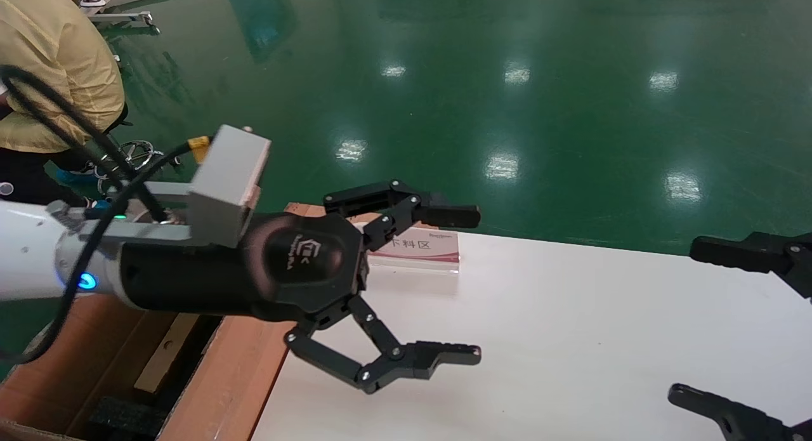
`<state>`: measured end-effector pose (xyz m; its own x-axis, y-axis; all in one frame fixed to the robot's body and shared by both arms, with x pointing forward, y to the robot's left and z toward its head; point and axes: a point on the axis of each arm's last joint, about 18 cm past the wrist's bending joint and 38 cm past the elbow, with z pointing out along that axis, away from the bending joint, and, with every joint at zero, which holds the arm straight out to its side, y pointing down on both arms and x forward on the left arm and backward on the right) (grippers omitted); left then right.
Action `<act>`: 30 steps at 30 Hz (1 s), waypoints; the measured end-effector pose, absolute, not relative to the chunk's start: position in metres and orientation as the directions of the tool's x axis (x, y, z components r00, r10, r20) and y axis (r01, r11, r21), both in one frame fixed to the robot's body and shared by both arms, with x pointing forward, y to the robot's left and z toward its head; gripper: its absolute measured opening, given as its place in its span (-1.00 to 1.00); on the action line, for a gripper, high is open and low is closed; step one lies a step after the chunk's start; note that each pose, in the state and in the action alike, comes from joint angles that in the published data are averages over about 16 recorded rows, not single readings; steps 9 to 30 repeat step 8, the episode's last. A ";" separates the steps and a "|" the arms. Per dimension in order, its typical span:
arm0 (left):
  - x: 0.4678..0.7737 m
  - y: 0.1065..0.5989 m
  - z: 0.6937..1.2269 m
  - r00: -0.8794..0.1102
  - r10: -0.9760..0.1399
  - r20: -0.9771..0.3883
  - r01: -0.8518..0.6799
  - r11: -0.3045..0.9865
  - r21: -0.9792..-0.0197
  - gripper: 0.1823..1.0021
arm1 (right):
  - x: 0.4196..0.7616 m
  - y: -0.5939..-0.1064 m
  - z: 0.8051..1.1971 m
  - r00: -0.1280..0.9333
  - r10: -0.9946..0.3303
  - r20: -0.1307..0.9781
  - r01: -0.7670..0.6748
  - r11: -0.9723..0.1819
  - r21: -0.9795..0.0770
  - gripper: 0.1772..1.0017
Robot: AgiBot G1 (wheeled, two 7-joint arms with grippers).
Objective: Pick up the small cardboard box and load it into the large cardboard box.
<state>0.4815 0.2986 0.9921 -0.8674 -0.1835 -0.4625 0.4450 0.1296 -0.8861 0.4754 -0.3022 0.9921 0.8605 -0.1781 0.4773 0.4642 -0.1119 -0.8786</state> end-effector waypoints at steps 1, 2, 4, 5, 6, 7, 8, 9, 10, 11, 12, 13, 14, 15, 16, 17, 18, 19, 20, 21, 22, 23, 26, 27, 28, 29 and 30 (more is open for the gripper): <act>0.480 0.299 0.992 -0.866 -0.182 -0.467 0.451 0.125 -0.884 1.00 | 0.475 -0.302 0.992 0.860 -0.178 0.477 0.464 -0.112 -0.879 1.00; 0.479 0.299 0.992 -0.864 -0.181 -0.470 0.454 0.121 -0.883 1.00 | 0.475 -0.302 0.992 0.860 -0.178 0.477 0.464 -0.112 -0.879 1.00; 0.476 0.300 0.992 -0.862 -0.179 -0.475 0.461 0.115 -0.880 1.00 | 0.475 -0.302 0.992 0.860 -0.178 0.477 0.464 -0.112 -0.879 1.00; 0.476 0.300 0.992 -0.861 -0.178 -0.476 0.463 0.113 -0.879 1.00 | 0.475 -0.302 0.992 0.860 -0.178 0.477 0.464 -0.112 -0.879 1.00; 0.475 0.300 0.992 -0.861 -0.178 -0.477 0.464 0.112 -0.879 1.00 | 0.475 -0.302 0.992 0.860 -0.178 0.477 0.464 -0.112 -0.879 1.00; 0.475 0.300 0.992 -0.860 -0.178 -0.478 0.464 0.112 -0.878 1.00 | 0.475 -0.302 0.992 0.860 -0.178 0.477 0.464 -0.112 -0.879 1.00; 0.475 0.300 0.992 -0.860 -0.177 -0.478 0.464 0.112 -0.878 1.00 | 0.475 -0.302 0.992 0.860 -0.178 0.477 0.464 -0.112 -0.879 1.00; 0.475 0.300 0.992 -0.860 -0.177 -0.478 0.464 0.112 -0.878 1.00 | 0.475 -0.302 0.992 0.860 -0.178 0.477 0.464 -0.112 -0.879 1.00; 0.475 0.300 0.992 -0.860 -0.177 -0.478 0.464 0.112 -0.878 1.00 | 0.475 -0.302 0.992 0.860 -0.178 0.477 0.464 -0.112 -0.879 1.00; 0.475 0.300 0.992 -0.860 -0.177 -0.478 0.464 0.112 -0.878 1.00 | 0.475 -0.302 0.992 0.860 -0.178 0.477 0.464 -0.112 -0.879 1.00; 0.475 0.300 0.992 -0.860 -0.177 -0.478 0.464 0.112 -0.878 1.00 | 0.475 -0.302 0.992 0.860 -0.178 0.477 0.464 -0.112 -0.879 1.00; 0.475 0.300 0.992 -0.860 -0.177 -0.478 0.464 0.112 -0.878 1.00 | 0.475 -0.302 0.992 0.860 -0.178 0.477 0.464 -0.112 -0.879 1.00; 0.475 0.300 0.992 -0.860 -0.177 -0.478 0.464 0.112 -0.878 1.00 | 0.475 -0.302 0.992 0.860 -0.178 0.477 0.464 -0.112 -0.879 1.00; 0.475 0.300 0.992 -0.860 -0.177 -0.478 0.464 0.112 -0.878 1.00 | 0.475 -0.302 0.992 0.860 -0.178 0.477 0.464 -0.112 -0.879 1.00; 0.475 0.300 0.992 -0.860 -0.177 -0.478 0.464 0.112 -0.878 1.00 | 0.475 -0.302 0.992 0.860 -0.178 0.477 0.464 -0.112 -0.879 1.00; 0.475 0.300 0.992 -0.860 -0.177 -0.478 0.464 0.112 -0.878 1.00 | 0.475 -0.302 0.992 0.860 -0.178 0.477 0.464 -0.112 -0.879 1.00; 0.475 0.300 0.992 -0.860 -0.177 -0.478 0.464 0.112 -0.878 1.00 | 0.475 -0.302 0.992 0.860 -0.178 0.477 0.464 -0.112 -0.879 1.00; 0.475 0.300 0.992 -0.860 -0.177 -0.478 0.464 0.112 -0.878 1.00 | 0.475 -0.302 0.992 0.860 -0.178 0.477 0.464 -0.112 -0.879 1.00; 0.475 0.300 0.992 -0.860 -0.177 -0.478 0.464 0.112 -0.878 1.00 | 0.475 -0.302 0.992 0.860 -0.178 0.477 0.464 -0.112 -0.879 1.00; 0.475 0.300 0.992 -0.860 -0.177 -0.478 0.464 0.112 -0.878 1.00 | 0.475 -0.302 0.992 0.860 -0.178 0.477 0.464 -0.112 -0.879 1.00; 0.475 0.300 0.992 -0.860 -0.177 -0.478 0.464 0.112 -0.878 1.00 | 0.475 -0.302 0.992 0.860 -0.178 0.477 0.464 -0.112 -0.879 1.00; 0.475 0.300 0.992 -0.860 -0.177 -0.478 0.464 0.112 -0.878 1.00 | 0.475 -0.302 0.992 0.860 -0.178 0.477 0.464 -0.112 -0.879 1.00; 0.475 0.300 0.992 -0.860 -0.177 -0.478 0.464 0.112 -0.878 1.00 | 0.475 -0.302 0.992 0.860 -0.178 0.477 0.464 -0.112 -0.879 1.00; 0.475 0.300 0.992 -0.860 -0.177 -0.478 0.464 0.112 -0.878 1.00 | 0.475 -0.302 0.992 0.860 -0.178 0.477 0.464 -0.112 -0.879 1.00; 0.475 0.300 0.992 -0.860 -0.177 -0.478 0.464 0.112 -0.878 1.00 | 0.475 -0.302 0.992 0.860 -0.178 0.477 0.464 -0.112 -0.879 1.00; 0.475 0.300 0.992 -0.860 -0.177 -0.478 0.464 0.112 -0.878 1.00 | 0.475 -0.302 0.992 0.860 -0.178 0.477 0.464 -0.112 -0.879 1.00; 0.475 0.300 0.992 -0.860 -0.177 -0.478 0.464 0.112 -0.878 1.00 | 0.475 -0.302 0.992 0.860 -0.178 0.477 0.464 -0.112 -0.879 1.00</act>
